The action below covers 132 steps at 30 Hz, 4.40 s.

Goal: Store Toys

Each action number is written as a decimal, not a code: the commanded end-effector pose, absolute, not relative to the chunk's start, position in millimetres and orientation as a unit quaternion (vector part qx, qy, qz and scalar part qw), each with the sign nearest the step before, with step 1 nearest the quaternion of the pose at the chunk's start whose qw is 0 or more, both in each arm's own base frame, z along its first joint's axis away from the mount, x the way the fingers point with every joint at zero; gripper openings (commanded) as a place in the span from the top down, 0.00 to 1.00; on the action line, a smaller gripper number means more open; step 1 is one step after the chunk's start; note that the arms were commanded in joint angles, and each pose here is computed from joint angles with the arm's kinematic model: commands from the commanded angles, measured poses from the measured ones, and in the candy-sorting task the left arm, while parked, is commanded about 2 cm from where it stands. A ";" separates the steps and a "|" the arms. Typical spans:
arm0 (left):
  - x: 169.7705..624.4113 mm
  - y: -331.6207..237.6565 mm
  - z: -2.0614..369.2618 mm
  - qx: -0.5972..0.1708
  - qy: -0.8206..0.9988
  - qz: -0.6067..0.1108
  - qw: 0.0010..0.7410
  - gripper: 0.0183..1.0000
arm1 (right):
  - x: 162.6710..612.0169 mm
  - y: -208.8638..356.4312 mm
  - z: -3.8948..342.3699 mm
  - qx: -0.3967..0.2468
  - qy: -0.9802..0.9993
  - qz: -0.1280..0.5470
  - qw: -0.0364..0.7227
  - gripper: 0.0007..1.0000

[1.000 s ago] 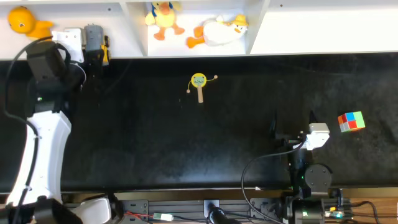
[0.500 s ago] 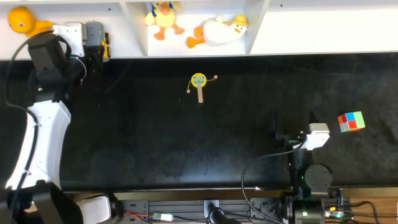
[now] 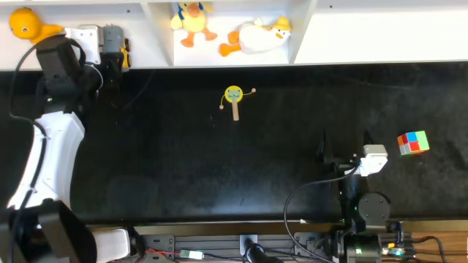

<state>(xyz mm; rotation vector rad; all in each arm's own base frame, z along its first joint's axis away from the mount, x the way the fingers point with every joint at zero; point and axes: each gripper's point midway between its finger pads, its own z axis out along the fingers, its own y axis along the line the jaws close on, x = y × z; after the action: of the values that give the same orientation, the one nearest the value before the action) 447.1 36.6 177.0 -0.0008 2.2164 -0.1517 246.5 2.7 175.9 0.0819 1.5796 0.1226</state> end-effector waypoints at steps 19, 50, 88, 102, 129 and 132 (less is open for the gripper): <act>471.3 36.4 192.1 -0.001 0.882 -0.070 0.466 0.72 | 246.7 2.7 172.0 0.039 0.710 0.058 0.701 0.00; 485.9 37.9 186.2 -0.002 0.879 -0.074 0.471 0.71 | 246.7 2.7 172.0 0.039 0.710 0.058 0.701 0.01; 435.4 43.3 186.5 -0.018 0.913 -0.041 0.406 0.10 | 246.7 2.7 172.0 0.039 0.710 0.058 0.701 0.00; 384.6 37.4 175.7 -0.019 0.903 -0.030 0.428 0.00 | 246.7 2.7 172.0 0.039 0.710 0.058 0.701 0.00; 293.2 10.0 191.8 0.011 0.805 0.001 0.593 0.00 | 246.7 2.7 172.0 0.039 0.710 0.058 0.701 0.00; 290.1 5.7 197.7 0.013 0.786 -0.001 0.619 0.00 | 246.7 2.7 172.0 0.039 0.710 0.058 0.701 0.00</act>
<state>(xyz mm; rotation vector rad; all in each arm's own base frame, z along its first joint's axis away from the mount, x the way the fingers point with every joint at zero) 293.7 5.9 196.8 0.0331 1.8394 -0.0198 246.5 2.7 175.8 0.0826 1.5799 0.1226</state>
